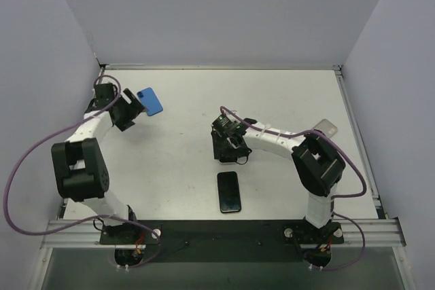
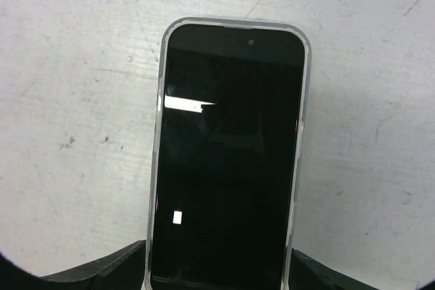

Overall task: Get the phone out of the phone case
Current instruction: Pick up the phone at the center of the board.

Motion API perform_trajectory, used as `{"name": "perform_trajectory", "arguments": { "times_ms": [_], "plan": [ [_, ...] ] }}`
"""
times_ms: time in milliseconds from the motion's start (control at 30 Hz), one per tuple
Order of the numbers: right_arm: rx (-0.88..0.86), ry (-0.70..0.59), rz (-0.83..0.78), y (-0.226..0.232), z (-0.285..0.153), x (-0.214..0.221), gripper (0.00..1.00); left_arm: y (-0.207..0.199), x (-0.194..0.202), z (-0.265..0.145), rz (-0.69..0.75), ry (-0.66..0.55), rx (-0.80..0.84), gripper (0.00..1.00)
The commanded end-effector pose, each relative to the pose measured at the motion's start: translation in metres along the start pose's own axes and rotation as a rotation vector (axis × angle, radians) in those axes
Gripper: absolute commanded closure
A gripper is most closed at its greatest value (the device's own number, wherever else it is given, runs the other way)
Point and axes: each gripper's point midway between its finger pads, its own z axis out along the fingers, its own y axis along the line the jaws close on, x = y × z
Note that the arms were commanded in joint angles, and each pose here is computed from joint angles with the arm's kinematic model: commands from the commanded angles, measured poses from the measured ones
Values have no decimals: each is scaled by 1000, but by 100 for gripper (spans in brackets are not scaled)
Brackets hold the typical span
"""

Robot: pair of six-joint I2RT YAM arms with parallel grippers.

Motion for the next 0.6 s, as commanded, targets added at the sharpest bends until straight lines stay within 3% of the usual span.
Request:
{"name": "perform_trajectory", "arguments": {
  "times_ms": [0,33,67,233,467,567],
  "plan": [
    [-117,-98,25,15,-36,-21,100,-54,51,-44,134,18,134,10],
    [-131,-105,30,16,-41,-21,100,-62,61,-50,126,35,183,10],
    [-143,-98,30,15,-42,-18,100,-95,95,-56,140,116,308,10],
    [-187,-134,60,16,-56,-18,100,-120,183,-61,86,322,491,10],
    [-242,-108,58,23,-59,-10,100,-156,238,-59,-2,453,652,10],
    [-249,-114,62,21,-62,-8,100,-157,255,-52,-2,483,647,10]
  ]
}}
